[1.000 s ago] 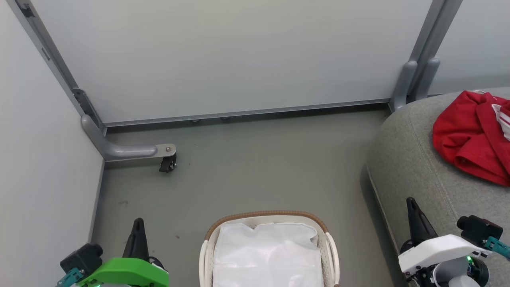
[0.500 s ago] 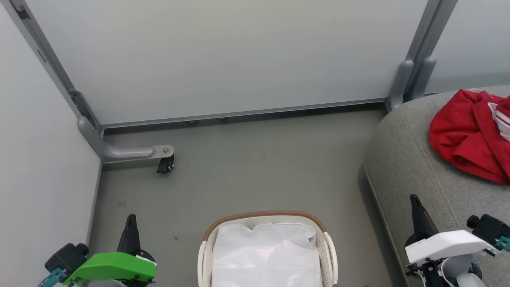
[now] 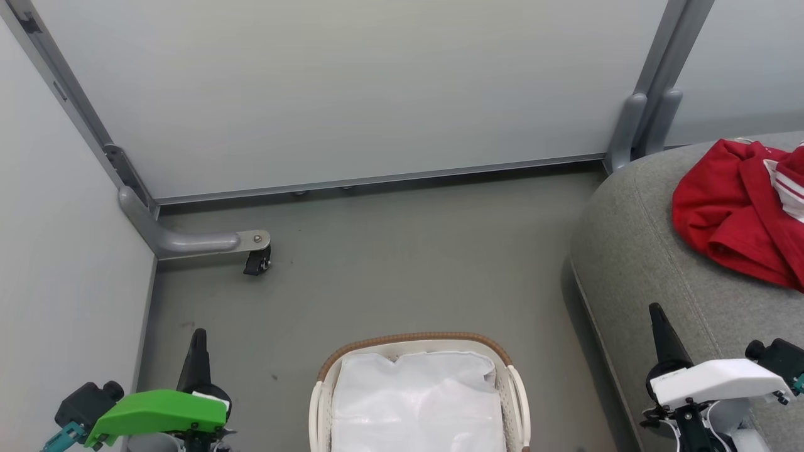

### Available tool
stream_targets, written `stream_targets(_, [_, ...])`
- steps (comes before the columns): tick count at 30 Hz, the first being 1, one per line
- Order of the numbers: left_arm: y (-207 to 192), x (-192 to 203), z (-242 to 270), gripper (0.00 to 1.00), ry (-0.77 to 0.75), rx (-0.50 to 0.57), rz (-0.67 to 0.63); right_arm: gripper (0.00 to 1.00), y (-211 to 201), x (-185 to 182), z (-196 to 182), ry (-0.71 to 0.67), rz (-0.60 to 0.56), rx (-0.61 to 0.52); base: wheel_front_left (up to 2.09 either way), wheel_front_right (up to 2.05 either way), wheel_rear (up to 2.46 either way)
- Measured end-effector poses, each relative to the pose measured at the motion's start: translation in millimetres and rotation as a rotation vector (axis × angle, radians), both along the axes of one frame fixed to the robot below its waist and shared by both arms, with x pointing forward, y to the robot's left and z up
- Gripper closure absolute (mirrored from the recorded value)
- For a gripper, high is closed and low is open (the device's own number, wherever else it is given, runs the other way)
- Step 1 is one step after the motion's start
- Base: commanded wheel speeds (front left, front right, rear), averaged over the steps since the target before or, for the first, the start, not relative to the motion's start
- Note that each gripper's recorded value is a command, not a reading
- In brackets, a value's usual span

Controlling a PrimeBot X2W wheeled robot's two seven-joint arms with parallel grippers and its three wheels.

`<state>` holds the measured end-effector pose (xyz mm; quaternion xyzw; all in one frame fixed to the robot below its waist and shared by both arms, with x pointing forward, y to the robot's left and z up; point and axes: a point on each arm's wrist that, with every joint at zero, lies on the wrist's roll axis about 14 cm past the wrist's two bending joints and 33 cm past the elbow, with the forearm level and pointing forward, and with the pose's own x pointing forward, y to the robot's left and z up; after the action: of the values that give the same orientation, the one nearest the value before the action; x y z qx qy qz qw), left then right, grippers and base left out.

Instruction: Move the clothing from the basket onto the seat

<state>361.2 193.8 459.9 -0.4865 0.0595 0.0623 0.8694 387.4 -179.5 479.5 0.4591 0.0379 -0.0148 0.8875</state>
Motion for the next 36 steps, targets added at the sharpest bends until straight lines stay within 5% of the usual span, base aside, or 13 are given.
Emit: stream_targets(36, [4, 14, 21, 1.00, -0.075, -0.316, 0.014, 1.00, -10, 1, 12, -0.021, -0.027, 0.352, 0.00, 0.00, 0.00])
